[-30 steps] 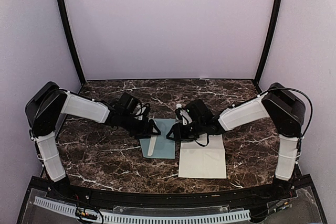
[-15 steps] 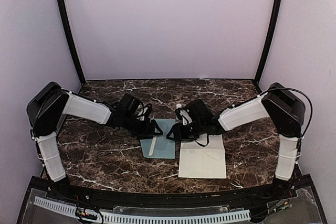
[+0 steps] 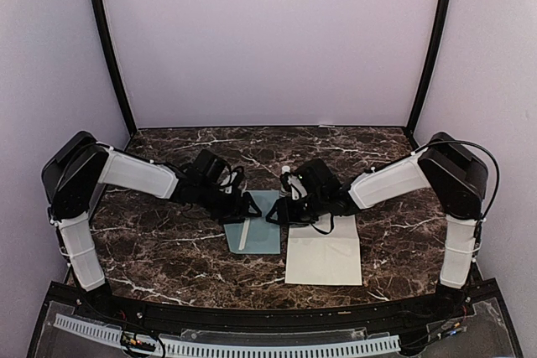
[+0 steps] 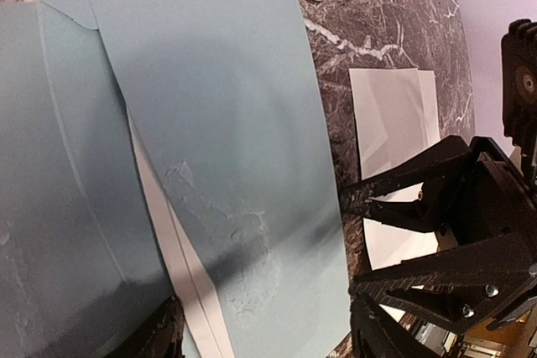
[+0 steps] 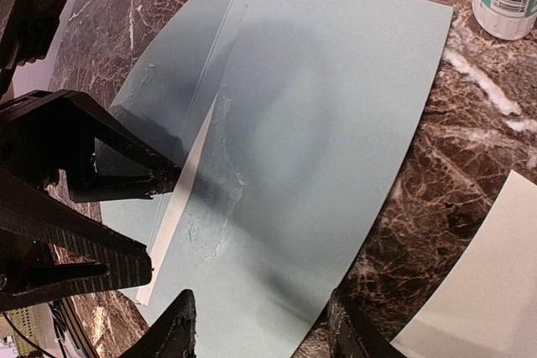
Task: Place the letter into the envelope and seal it
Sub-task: Place the letter in the envelope.
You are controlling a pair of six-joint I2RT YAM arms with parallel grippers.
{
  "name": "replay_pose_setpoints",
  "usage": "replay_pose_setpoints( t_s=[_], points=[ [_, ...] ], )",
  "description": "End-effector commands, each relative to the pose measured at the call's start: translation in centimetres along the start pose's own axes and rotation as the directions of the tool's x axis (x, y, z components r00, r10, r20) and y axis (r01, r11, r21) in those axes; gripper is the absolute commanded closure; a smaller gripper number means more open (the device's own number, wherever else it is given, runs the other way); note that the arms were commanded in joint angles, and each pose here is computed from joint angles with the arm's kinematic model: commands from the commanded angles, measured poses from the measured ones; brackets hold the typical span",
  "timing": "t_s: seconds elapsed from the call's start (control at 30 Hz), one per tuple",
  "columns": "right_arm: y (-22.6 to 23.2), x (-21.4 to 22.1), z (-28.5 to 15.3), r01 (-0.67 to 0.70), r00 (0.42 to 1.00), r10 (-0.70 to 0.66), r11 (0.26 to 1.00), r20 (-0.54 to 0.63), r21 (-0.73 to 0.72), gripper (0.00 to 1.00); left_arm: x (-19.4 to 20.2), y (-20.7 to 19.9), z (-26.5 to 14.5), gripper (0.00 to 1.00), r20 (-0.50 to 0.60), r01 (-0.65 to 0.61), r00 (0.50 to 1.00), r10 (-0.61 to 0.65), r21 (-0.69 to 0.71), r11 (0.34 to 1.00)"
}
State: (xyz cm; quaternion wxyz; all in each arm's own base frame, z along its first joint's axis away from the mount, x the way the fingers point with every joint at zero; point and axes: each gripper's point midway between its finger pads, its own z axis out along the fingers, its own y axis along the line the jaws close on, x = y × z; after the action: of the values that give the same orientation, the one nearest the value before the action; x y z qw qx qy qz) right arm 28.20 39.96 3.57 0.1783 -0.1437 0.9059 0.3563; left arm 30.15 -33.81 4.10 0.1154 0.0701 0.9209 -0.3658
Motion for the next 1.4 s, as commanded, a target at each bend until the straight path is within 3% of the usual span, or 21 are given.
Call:
replay_pose_setpoints(
  t_s=[0.0, 0.77, 1.37],
  points=[
    [0.0, -0.4, 0.3, 0.0, 1.0, 0.0, 1.0, 0.018, -0.005, 0.5, 1.4, -0.1, -1.3, 0.33, -0.028, 0.004, 1.0, -0.005, -0.03, 1.0],
    [0.1, 0.5, -0.4, -0.011, 1.0, 0.011, 1.0, 0.008, -0.015, 0.5, 6.9, -0.8, -2.8, 0.31, -0.111, 0.084, 0.99, -0.084, 0.0, 0.996],
    [1.2, 3.4, -1.8, -0.03, 0.999, 0.029, 0.998, -0.039, -0.047, 0.5, 7.8, -1.4, -2.4, 0.31, -0.138, 0.095, 0.986, -0.091, 0.016, 0.995]
  ],
)
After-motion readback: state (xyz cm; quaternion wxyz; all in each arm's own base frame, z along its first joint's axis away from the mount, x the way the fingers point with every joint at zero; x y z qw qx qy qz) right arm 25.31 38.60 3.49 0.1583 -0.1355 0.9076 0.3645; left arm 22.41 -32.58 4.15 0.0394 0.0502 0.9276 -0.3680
